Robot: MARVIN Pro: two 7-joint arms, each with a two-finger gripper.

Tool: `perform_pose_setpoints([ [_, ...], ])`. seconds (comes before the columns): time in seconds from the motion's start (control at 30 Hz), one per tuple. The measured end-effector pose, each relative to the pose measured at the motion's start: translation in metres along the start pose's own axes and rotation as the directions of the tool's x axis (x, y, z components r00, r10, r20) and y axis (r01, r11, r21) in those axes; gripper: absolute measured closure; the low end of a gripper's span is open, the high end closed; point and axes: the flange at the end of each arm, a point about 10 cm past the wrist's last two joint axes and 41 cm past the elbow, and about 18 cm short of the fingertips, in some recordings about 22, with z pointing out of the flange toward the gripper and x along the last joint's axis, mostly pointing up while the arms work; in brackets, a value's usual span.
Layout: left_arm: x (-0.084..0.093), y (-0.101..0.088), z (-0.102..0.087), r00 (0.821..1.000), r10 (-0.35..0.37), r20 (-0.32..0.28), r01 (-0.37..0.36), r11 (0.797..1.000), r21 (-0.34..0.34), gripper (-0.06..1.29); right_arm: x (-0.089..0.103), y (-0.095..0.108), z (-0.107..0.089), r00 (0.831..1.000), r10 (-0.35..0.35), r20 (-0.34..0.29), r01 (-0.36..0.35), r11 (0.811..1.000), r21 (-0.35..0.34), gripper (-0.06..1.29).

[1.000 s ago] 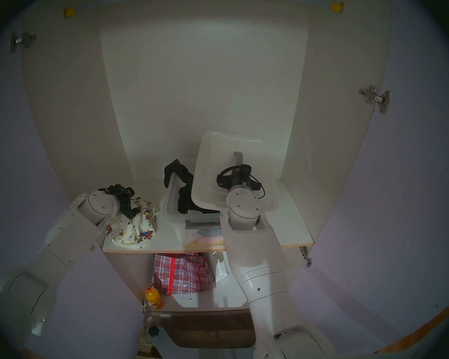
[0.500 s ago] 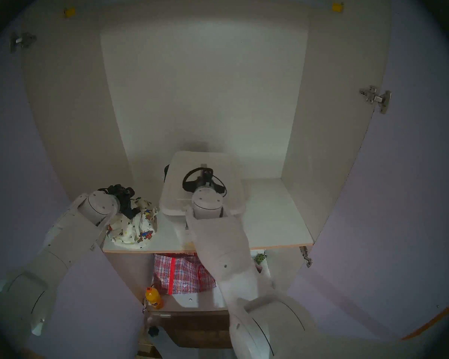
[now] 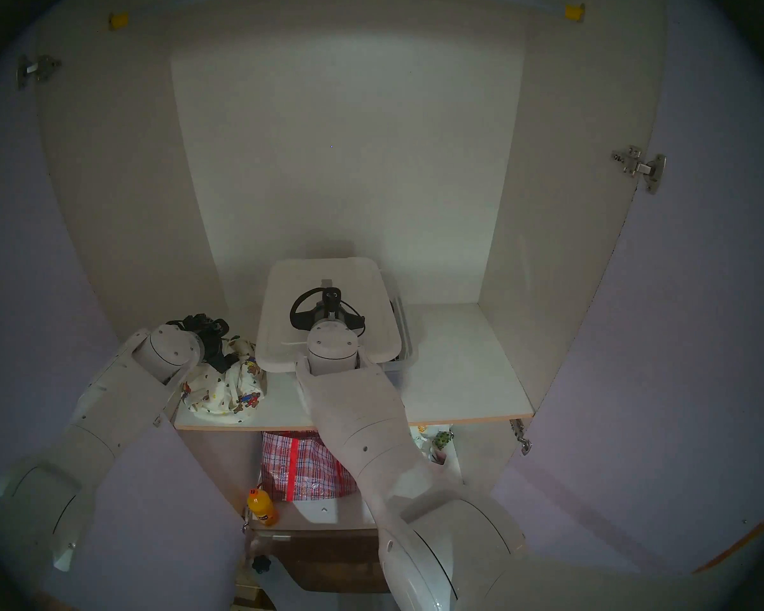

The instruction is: Take clothing out of the storage bin and put the lid back on the bin

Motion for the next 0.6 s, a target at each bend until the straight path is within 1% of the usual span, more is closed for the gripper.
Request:
perform_pose_setpoints([
  [0.17,0.000,0.000,0.000,1.000,0.000,0.000,0.000,1.000,0.000,-0.03,0.012,0.010,0.009,0.999,-0.040,-0.023,0.039,0.999,-0.027,1.17],
  [0.23,0.000,0.000,0.000,1.000,0.000,0.000,0.000,1.000,0.000,-0.03,0.012,0.014,0.011,0.998,-0.052,-0.025,0.052,0.998,-0.033,1.18],
  [0.43,0.000,0.000,0.000,1.000,0.000,0.000,0.000,1.000,0.000,-0.03,0.000,0.026,0.016,0.994,-0.110,0.000,0.109,0.992,-0.067,1.18],
  [0.53,0.000,0.000,0.000,1.000,0.000,0.000,0.000,1.000,0.000,-0.03,-0.005,0.027,0.016,0.990,-0.143,0.013,0.143,0.988,-0.064,1.18],
  [0.6,0.000,0.000,0.000,1.000,0.000,-0.001,0.000,1.000,0.000,-0.03,-0.006,0.027,0.016,0.989,-0.150,0.015,0.151,0.987,-0.058,1.18],
])
